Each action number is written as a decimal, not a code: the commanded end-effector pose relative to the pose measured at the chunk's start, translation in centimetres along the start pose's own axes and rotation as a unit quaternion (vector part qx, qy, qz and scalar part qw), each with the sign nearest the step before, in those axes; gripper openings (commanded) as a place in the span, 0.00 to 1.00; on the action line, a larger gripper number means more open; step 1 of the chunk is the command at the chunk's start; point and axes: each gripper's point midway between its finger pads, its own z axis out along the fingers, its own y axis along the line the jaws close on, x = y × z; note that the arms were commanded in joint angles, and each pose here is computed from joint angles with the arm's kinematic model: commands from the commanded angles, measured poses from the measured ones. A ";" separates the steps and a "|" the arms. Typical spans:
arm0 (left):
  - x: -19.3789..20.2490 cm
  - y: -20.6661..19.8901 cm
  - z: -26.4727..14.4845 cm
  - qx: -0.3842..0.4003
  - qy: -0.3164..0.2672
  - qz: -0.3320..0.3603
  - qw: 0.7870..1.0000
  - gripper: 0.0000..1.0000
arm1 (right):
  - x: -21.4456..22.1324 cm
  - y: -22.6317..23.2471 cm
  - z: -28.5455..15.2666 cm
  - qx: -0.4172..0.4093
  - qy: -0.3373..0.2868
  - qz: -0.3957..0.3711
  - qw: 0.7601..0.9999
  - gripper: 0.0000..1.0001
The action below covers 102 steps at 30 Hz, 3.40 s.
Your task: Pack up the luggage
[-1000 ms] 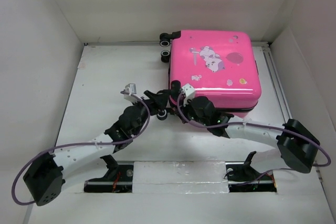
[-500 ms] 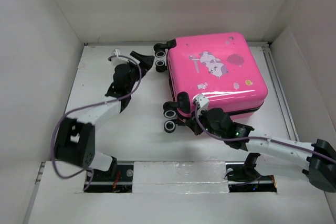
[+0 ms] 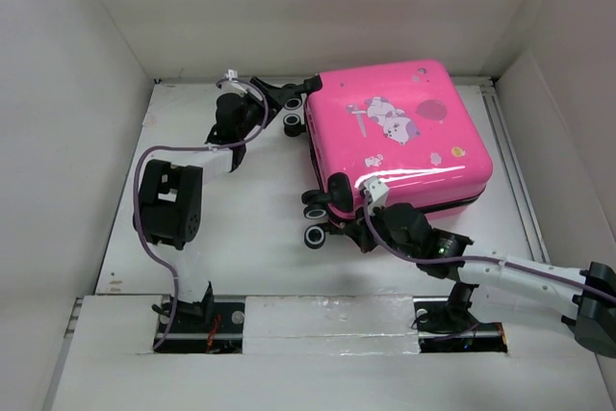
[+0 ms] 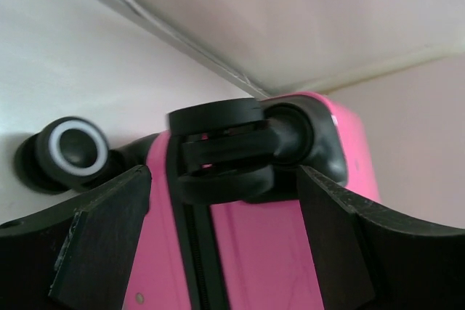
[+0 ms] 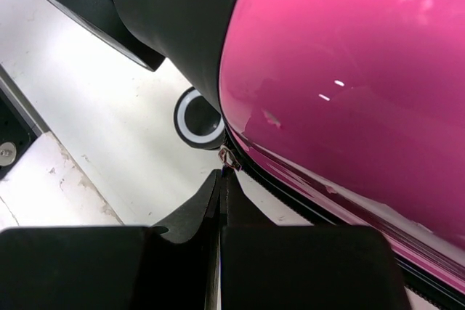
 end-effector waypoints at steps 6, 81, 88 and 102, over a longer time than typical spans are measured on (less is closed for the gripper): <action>-0.7 -4.8 1.3 0.098 0.000 0.032 0.995 0.70 | -5.4 5.1 -0.7 -0.098 -0.091 0.015 0.991 0.00; 15.9 -3.3 -15.6 0.120 0.158 0.120 0.973 0.56 | -12.6 -20.2 -15.5 0.410 -0.278 0.169 0.852 0.77; 18.7 -4.0 -17.1 0.149 0.192 0.114 0.963 0.41 | -17.9 -25.7 -19.0 0.423 -0.315 0.160 0.835 0.82; 29.1 -10.6 -22.5 0.205 0.257 0.127 0.936 0.30 | -16.3 -31.9 -2.9 0.181 -0.156 0.231 0.943 0.77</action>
